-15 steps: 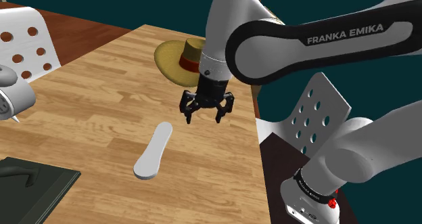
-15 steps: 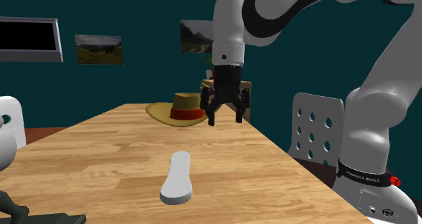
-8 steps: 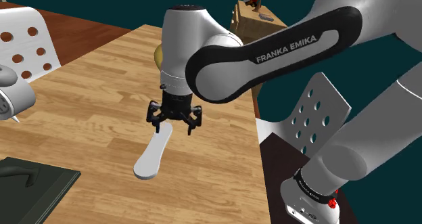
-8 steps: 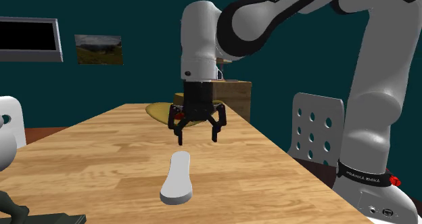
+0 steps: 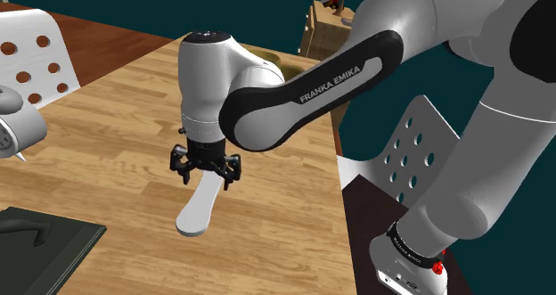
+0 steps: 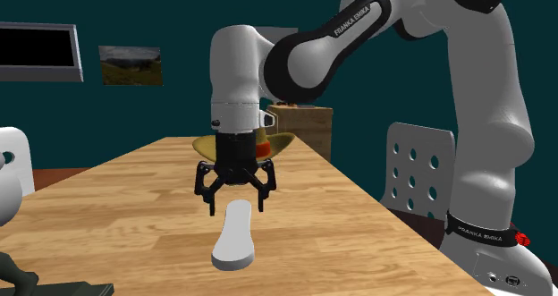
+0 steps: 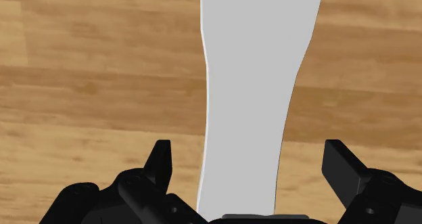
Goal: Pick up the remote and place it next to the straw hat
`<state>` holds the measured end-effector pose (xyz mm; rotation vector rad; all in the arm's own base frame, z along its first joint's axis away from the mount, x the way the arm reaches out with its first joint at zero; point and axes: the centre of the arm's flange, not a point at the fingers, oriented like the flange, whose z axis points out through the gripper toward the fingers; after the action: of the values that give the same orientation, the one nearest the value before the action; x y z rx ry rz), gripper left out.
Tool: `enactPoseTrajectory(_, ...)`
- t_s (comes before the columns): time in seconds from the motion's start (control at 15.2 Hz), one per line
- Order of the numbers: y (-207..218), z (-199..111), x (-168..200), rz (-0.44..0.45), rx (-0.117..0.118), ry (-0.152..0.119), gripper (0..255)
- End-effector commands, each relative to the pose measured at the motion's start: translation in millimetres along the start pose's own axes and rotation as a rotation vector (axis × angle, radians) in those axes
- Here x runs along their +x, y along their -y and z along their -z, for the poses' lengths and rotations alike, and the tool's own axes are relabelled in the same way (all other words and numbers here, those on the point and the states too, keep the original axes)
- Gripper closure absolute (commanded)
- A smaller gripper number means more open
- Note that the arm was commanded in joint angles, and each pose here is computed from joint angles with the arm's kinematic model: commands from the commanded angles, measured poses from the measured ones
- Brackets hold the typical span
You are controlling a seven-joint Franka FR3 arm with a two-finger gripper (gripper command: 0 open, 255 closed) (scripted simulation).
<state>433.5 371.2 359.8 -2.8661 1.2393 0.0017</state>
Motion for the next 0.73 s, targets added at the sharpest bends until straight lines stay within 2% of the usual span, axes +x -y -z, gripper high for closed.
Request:
enactPoseTrajectory(0.0, 0.4, -12.7, 0.5, -0.001, 0.0, 0.0, 0)
enactPoseTrajectory(0.2, 0.4, -26.3, 0.5, -0.001, 0.0, 0.0, 0)
enactPoseTrajectory(0.66, 0.4, -26.2, 0.5, -0.001, 0.0, 0.0, 0)
